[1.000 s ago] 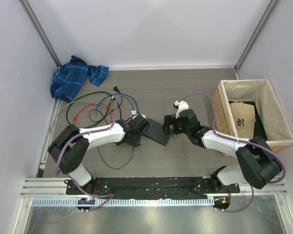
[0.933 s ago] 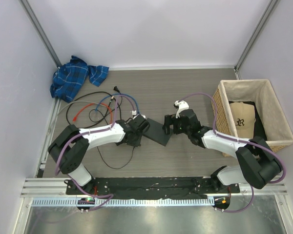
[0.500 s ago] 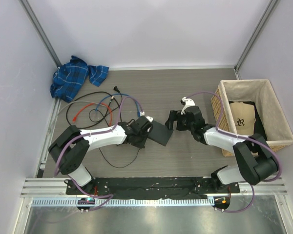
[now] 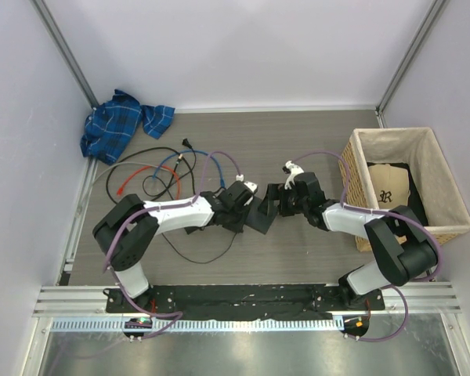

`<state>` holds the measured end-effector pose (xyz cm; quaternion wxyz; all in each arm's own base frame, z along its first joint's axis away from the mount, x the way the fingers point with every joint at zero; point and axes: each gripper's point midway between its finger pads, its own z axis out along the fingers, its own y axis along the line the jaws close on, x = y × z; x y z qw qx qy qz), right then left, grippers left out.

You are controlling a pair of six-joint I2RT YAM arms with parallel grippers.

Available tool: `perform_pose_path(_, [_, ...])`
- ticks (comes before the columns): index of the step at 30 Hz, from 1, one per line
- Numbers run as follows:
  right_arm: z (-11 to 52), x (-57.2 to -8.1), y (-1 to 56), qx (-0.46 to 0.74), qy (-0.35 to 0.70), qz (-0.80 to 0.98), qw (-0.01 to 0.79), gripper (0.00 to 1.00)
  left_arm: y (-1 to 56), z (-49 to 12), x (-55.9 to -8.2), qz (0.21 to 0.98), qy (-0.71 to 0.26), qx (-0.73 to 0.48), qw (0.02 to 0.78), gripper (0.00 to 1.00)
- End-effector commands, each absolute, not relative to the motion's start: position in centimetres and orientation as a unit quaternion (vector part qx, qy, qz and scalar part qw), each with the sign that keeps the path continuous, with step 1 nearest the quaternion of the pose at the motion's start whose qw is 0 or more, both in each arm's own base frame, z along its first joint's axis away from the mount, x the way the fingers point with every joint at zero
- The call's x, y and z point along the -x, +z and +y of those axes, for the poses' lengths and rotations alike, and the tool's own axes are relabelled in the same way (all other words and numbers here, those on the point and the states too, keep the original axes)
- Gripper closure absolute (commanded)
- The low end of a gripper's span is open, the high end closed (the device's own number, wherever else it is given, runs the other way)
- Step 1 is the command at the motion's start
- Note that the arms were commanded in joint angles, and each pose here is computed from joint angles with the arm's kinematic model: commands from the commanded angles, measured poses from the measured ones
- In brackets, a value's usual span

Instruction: Insert the plug into the switch port

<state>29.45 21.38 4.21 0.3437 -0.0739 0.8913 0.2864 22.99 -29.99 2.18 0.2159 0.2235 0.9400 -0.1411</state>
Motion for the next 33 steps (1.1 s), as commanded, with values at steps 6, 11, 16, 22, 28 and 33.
perform_pose_path(6, [23.9,-26.7,4.9,0.068,0.383,0.870,0.304,0.09,2.4,-28.5,-29.0,0.936,-0.120,-0.215,0.253,1.00])
perform_pose_path(11, [23.2,-26.9,4.5,0.056,0.366,0.874,0.315,0.10,3.6,-28.5,-28.9,0.924,-0.127,-0.255,0.255,1.00])
perform_pose_path(16, [21.4,-29.0,5.1,0.031,0.325,0.877,0.351,0.10,4.3,-27.9,-26.5,0.912,-0.133,-0.290,0.258,1.00])
perform_pose_path(22, [20.2,-31.3,6.6,-0.010,0.351,0.861,0.369,0.10,4.2,-28.7,-23.5,0.893,-0.148,-0.346,0.248,1.00])
perform_pose_path(28, [21.6,-31.9,6.3,-0.004,0.386,0.856,0.343,0.10,4.2,-29.6,-24.3,0.880,-0.147,-0.373,0.255,1.00])
perform_pose_path(33, [22.1,-32.2,5.4,-0.006,0.394,0.859,0.326,0.10,4.4,-30.1,-25.2,0.874,-0.136,-0.388,0.261,1.00])
